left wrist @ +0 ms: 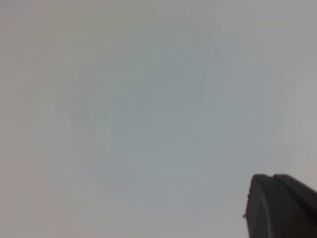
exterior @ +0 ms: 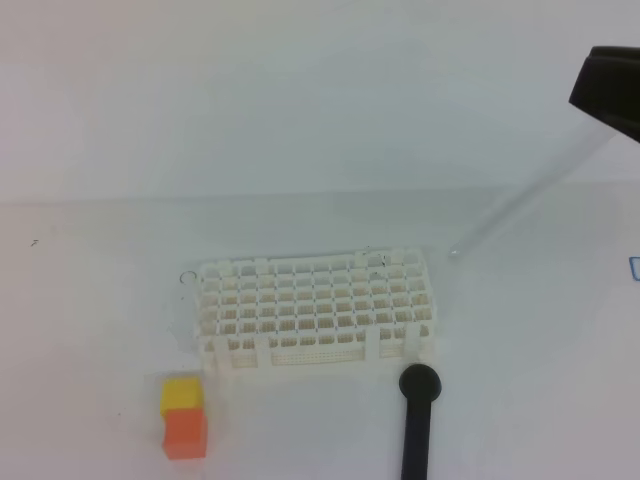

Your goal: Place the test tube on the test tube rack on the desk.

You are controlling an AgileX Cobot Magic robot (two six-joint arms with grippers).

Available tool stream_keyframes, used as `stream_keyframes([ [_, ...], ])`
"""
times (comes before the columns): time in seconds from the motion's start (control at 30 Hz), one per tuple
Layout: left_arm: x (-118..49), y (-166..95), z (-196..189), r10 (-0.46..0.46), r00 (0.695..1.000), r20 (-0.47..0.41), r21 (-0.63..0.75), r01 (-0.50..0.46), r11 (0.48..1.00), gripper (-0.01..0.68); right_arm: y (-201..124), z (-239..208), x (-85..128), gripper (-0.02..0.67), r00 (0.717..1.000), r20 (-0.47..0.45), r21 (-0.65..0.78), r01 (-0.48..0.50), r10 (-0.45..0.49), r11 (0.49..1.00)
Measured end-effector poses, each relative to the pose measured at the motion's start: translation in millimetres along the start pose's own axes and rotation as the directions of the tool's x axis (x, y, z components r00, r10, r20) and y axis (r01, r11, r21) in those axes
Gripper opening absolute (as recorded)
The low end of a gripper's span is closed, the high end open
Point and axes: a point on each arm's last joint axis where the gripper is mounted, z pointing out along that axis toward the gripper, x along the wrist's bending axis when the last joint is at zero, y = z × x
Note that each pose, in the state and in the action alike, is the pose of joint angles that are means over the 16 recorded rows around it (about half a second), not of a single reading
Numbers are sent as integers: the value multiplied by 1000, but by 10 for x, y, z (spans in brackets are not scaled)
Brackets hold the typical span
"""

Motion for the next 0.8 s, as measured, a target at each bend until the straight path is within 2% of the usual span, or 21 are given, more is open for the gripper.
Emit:
stream_keyframes([
  [0.33, -44, 29, -60, 148, 989, 20, -3, -148, 989, -1, 1, 0, -6, 116, 1000, 7, -1, 1, -1, 1000],
  [0.47, -66, 7, -66, 171, 985, 36, 3, -171, 985, -1, 1, 0, -9, 116, 1000, 10, -2, 1, -1, 1000],
  [0.57, -60, -23, -71, 103, 995, 11, 6, -103, 995, -1, 2, 0, -10, 116, 1000, 11, -2, 1, -1, 1000],
  [0.67, -19, -67, -80, -28, 998, -55, 17, 29, 999, -1, 2, 0, -12, 116, 1000, 13, -2, 2, -2, 1000],
  [0.73, 17, -120, -90, -127, 986, -112, 37, 132, 991, -1, 2, 0, -12, 116, 1000, 13, -2, 4, -4, 1000],
  [0.8, 50, -193, -107, -226, 958, -177, 68, 241, 968, -1, 2, 0, -13, 116, 1000, 14, -2, 8, -8, 1000],
])
